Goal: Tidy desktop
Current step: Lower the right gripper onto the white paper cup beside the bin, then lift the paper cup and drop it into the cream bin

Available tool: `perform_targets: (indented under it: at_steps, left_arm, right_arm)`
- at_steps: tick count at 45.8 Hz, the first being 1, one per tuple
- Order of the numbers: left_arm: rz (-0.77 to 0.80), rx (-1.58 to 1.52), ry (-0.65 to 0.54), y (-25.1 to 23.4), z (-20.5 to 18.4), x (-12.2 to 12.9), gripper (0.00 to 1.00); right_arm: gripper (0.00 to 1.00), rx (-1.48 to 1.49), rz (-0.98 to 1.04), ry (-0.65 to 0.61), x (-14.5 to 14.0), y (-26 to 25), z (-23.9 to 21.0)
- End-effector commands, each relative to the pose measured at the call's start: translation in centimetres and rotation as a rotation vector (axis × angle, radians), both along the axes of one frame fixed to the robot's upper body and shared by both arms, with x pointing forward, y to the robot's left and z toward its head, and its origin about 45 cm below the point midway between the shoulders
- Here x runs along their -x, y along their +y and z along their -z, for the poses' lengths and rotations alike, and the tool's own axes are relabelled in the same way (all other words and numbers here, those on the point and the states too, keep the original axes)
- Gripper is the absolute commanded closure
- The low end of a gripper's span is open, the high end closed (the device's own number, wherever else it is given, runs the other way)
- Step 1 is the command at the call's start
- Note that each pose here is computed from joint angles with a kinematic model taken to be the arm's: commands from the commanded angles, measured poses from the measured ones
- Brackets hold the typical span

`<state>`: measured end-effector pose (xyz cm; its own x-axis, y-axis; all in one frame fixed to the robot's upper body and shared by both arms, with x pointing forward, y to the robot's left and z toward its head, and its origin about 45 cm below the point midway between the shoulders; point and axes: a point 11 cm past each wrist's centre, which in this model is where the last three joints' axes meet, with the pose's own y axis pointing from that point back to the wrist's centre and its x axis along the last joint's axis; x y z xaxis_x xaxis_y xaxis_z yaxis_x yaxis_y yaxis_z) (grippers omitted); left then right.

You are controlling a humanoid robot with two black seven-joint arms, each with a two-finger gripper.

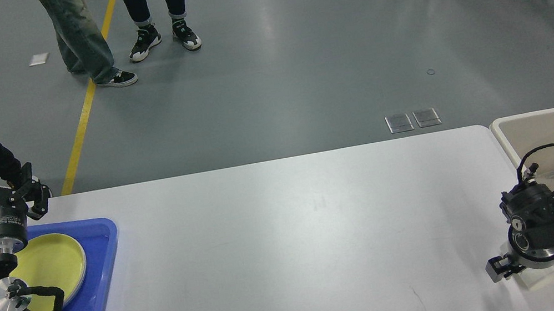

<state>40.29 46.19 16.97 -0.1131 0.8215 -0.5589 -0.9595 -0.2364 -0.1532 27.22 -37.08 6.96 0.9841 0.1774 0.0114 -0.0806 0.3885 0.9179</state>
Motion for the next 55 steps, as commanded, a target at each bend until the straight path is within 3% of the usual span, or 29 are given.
perform_targets:
  at_steps: [1, 4, 8, 14, 19, 25, 30, 43, 55]
  left_arm:
    - [0.000, 0.000, 0.000, 0.0, 0.0, 0.0, 0.04]
    - [0.001, -0.001, 0.001, 0.0, 0.0, 0.0, 0.04]
    - [0.001, 0.001, -0.001, 0.0, 0.0, 0.0, 0.04]
    - [0.000, 0.000, 0.000, 0.0, 0.0, 0.0, 0.04]
    - [0.001, -0.001, 0.001, 0.0, 0.0, 0.0, 0.04]
    - [0.001, -0.001, 0.001, 0.0, 0.0, 0.0, 0.04]
    - [0.000, -0.001, 0.002, 0.0, 0.1, 0.0, 0.04]
    - [0.001, -0.001, 0.001, 0.0, 0.0, 0.0, 0.04]
    - [0.001, -0.001, 0.001, 0.0, 0.0, 0.0, 0.04]
  right_arm:
    - [0.02, 0.010, -0.010, -0.016, 0.1, -0.3, 0.1]
    - [0.05, 0.010, -0.011, -0.016, 0.1, -0.3, 0.2]
    - [0.23, 0.007, -0.012, -0.016, 0.2, -0.2, 0.2]
    - [0.36, 0.001, -0.016, -0.021, 0.0, 0.0, 0.0]
    - [0.83, 0.003, -0.020, -0.014, 0.1, 0.1, -0.1]
    - [1.00, -0.012, -0.030, -0.022, -0.4, 0.8, -0.7]
    - [1.00, -0.042, -0.046, -0.017, -0.4, 1.8, -2.0]
    - [1.00, -0.133, -0.059, -0.149, -3.7, 3.3, -10.3]
    - [1.00, -0.231, -0.056, -0.486, -9.4, 4.2, -23.8]
